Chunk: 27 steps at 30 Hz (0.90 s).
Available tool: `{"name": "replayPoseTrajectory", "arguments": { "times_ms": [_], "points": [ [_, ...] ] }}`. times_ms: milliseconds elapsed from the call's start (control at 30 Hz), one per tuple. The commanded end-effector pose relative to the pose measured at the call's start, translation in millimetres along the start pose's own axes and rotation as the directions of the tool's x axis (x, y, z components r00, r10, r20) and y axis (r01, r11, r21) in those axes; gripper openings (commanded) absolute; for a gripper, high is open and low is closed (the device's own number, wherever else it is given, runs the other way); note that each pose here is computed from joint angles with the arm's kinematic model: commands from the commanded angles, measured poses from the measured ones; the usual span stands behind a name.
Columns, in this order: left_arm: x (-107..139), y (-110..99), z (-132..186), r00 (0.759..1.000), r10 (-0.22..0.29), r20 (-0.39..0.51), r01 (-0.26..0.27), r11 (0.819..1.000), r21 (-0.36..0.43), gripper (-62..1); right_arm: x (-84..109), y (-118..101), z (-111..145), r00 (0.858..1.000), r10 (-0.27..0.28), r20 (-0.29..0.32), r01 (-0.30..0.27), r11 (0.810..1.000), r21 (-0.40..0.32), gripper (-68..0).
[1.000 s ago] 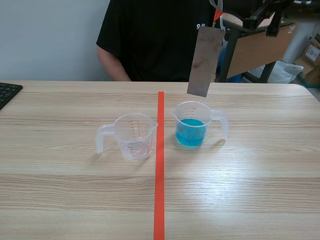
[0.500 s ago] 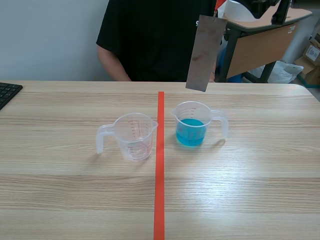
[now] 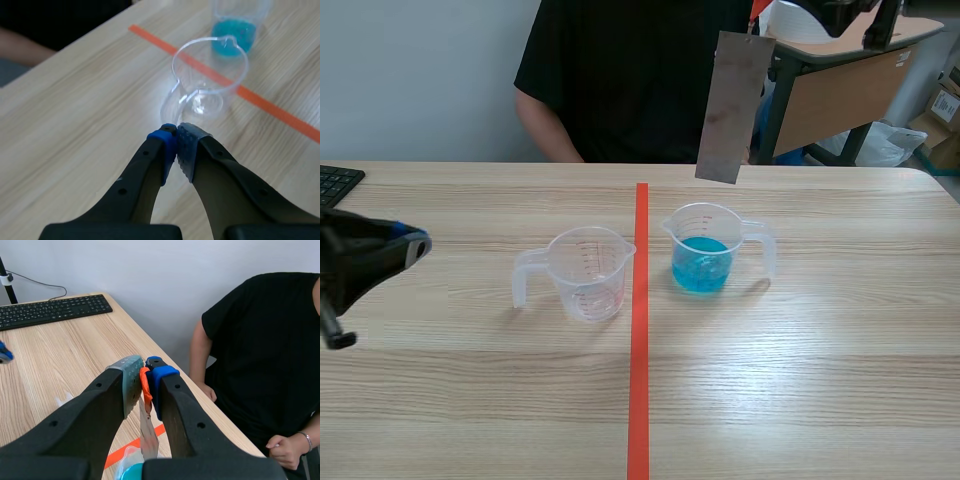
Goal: Do the redox reaction experiment.
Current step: 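Raise the plate and point at it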
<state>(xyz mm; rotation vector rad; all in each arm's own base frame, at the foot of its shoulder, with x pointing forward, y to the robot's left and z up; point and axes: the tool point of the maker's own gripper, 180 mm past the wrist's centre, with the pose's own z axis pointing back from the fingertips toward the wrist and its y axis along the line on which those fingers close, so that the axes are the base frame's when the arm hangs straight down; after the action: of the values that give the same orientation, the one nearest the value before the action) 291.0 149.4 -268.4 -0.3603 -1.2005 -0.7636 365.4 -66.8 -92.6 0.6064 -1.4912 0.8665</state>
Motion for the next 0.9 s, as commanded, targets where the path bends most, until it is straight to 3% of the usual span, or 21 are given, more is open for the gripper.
{"name": "replayPoseTrajectory", "arguments": {
  "times_ms": [0, 300, 867],
  "points": [
    [14, -6, -13, 0.999, -0.006, 0.048, 0.006, 1.000, -0.004, -57.8, 17.9, -5, 3, 0.999, 0.030, 0.043, -0.030, 1.000, -0.006, -65.8],
    [48, -45, -79, 0.987, -0.101, 0.122, 0.106, 0.994, -0.036, -57.8, 17.9, -5, 3, 0.999, 0.030, 0.043, -0.030, 1.000, -0.006, -65.8],
    [62, -63, -174, 0.985, -0.108, 0.135, 0.119, 0.990, -0.079, -57.8, 17.9, -5, 3, 0.999, 0.030, 0.043, -0.030, 1.000, -0.006, -65.8]
  ]
}}
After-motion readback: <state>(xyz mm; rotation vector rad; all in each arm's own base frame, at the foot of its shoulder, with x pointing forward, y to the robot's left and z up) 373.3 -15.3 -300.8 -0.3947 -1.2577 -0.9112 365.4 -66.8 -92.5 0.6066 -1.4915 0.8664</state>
